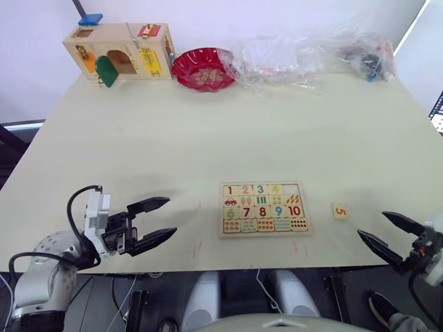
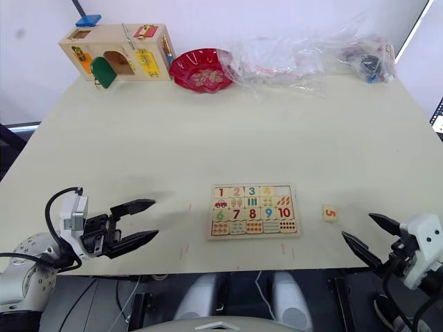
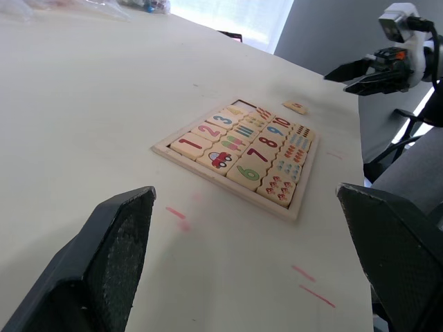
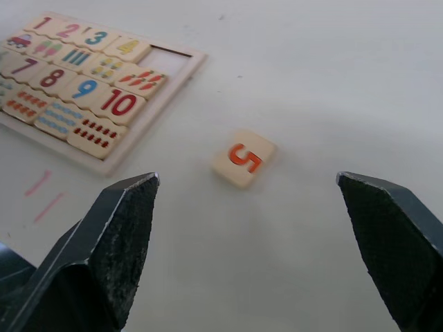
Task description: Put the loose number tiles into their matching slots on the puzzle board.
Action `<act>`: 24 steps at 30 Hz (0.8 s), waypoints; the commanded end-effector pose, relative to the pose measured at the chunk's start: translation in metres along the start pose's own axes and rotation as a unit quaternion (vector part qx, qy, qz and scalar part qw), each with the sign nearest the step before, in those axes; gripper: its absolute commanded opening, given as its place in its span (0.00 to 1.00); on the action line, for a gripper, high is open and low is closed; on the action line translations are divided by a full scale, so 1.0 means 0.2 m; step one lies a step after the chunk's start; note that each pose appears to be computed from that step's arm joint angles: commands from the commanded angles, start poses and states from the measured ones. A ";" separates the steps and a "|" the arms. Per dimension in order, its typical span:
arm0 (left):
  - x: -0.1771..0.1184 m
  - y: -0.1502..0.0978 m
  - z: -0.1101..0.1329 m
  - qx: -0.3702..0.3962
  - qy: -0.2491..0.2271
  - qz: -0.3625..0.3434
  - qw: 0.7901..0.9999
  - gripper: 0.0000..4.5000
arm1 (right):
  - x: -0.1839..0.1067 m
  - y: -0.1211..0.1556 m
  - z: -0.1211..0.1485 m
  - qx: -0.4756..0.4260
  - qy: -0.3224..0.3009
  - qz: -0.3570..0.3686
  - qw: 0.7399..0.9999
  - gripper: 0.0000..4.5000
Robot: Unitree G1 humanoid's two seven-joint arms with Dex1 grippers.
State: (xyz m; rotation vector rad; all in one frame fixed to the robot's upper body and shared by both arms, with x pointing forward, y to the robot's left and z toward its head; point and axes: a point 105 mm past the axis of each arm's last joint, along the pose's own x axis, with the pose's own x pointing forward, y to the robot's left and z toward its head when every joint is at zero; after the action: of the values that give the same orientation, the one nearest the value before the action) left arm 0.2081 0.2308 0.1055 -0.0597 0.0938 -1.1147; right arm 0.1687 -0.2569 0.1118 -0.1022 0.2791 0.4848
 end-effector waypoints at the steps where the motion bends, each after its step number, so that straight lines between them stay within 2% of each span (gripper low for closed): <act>1: -0.05 -0.01 -0.02 0.004 0.003 0.021 1.000 1.00 | -0.08 -0.03 -0.01 -0.009 -0.001 -0.031 0.999 0.99; 13: -0.04 0.02 -0.02 0.008 0.002 0.026 1.000 1.00 | -0.10 -0.05 -0.06 0.001 0.012 -0.039 0.999 0.99; 24: -0.05 0.02 0.01 0.016 -0.007 0.020 1.000 1.00 | -0.04 0.00 -0.01 0.000 -0.001 -0.032 0.999 0.99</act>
State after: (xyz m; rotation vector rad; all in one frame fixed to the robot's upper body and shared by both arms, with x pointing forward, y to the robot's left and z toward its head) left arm 0.2068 0.2370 0.0974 -0.0589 0.1023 -1.0794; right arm 0.1599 -0.2674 0.1027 -0.0957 0.3039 0.4112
